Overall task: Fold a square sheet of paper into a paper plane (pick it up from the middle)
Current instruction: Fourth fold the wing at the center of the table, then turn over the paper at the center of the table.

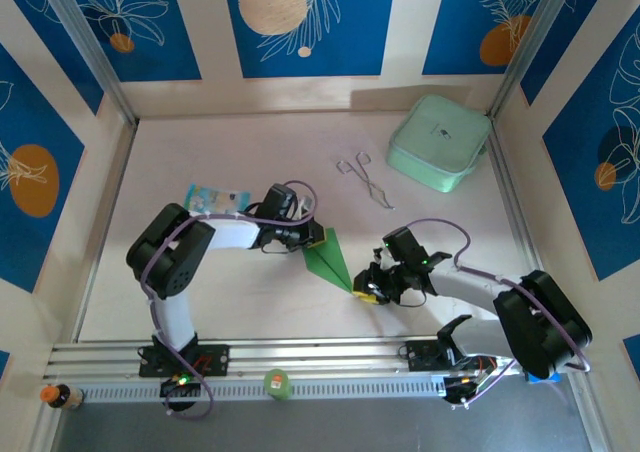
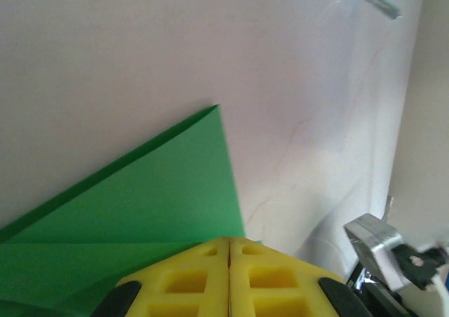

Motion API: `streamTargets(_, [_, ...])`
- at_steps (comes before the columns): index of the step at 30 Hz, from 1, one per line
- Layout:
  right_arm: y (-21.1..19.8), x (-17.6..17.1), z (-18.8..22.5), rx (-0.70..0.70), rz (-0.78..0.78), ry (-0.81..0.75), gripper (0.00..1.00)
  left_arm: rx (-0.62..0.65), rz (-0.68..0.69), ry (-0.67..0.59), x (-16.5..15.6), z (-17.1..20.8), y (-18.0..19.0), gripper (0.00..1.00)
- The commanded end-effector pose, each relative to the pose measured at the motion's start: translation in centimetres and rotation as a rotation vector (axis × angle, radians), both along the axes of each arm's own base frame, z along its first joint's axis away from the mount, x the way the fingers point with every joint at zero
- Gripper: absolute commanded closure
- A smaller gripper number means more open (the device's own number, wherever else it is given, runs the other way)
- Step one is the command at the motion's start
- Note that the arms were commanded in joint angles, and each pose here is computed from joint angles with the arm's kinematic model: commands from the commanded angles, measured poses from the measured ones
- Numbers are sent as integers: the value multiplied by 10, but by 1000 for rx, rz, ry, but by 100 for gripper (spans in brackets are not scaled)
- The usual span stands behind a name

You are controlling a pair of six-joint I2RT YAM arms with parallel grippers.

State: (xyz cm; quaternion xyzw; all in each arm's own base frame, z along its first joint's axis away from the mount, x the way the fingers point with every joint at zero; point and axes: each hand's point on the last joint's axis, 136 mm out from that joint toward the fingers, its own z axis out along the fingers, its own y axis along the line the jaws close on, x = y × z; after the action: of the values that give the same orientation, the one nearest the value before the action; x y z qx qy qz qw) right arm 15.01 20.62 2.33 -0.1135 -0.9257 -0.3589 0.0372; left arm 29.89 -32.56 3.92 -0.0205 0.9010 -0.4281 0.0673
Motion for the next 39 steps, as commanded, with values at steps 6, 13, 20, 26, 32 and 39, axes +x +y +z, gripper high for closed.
streamTargets(6, [4, -5, -1, 32, 7, 41, 69, 97, 13, 94, -16, -48, 24, 92])
streamTargets(13, [8, 0, -2, 38, 7, 38, 69, 124, 30, 136, -22, -58, 31, 92])
streamTargets(20, [15, 7, 1, 73, 3, 28, 69, 113, 33, 142, -21, -57, 30, 93])
streamTargets(26, [20, 12, 6, 96, 0, 10, 70, 105, 34, 138, -20, -53, 29, 93])
streamTargets(32, [19, 13, 6, 96, -5, 0, 69, 96, 36, 128, -18, -48, 27, 93])
streamTargets(39, [16, 15, 5, 93, -15, -18, 70, 84, 37, 120, -16, -43, 25, 93])
